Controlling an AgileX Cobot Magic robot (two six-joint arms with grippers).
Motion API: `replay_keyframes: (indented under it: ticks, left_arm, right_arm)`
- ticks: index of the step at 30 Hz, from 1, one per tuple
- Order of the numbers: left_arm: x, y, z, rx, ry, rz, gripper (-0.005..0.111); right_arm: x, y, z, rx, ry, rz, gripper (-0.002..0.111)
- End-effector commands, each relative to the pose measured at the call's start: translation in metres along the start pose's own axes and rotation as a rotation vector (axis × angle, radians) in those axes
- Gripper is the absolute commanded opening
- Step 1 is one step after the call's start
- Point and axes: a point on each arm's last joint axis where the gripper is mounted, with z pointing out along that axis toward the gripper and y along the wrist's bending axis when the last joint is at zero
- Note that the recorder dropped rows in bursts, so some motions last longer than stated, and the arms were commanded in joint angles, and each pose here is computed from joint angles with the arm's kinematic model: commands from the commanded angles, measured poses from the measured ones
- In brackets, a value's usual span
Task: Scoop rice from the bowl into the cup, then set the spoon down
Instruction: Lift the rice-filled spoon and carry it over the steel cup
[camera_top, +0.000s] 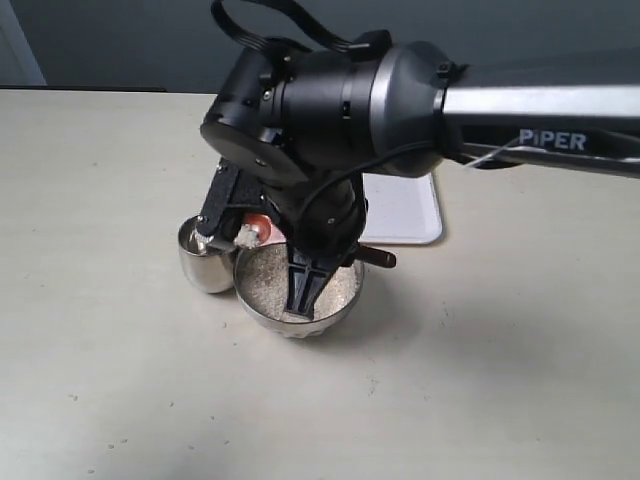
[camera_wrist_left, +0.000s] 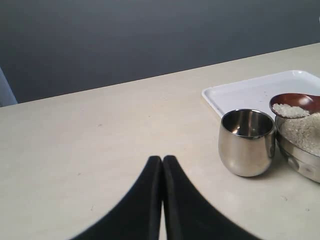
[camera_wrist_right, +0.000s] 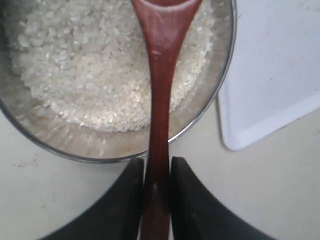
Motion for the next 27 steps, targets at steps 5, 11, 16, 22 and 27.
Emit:
replay_keyframes:
  ticks: [5, 11, 16, 22, 27]
  left_arm:
    - [-0.002, 0.0, -0.001, -0.001, -0.018, 0.0, 0.001]
    - [-0.002, 0.0, -0.001, -0.001, -0.018, 0.0, 0.001]
    - [-0.002, 0.0, -0.001, -0.001, -0.018, 0.0, 0.001]
    - [-0.002, 0.0, -0.001, -0.001, -0.018, 0.0, 0.001]
    - [-0.002, 0.0, -0.001, -0.001, -0.018, 0.0, 0.001]
  right_arm:
    - [-0.008, -0.011, -0.011, 0.02, -0.049, -0.01, -0.001]
    - [-0.018, -0.013, -0.006, 0.022, -0.051, -0.013, -0.001]
    - [-0.021, -0.011, 0.004, 0.024, -0.026, -0.037, -0.001]
    - [-0.024, -0.008, 0.014, 0.019, -0.004, -0.048, -0.001]
    - [-0.025, -0.01, 0.012, 0.008, -0.016, -0.032, -0.001]
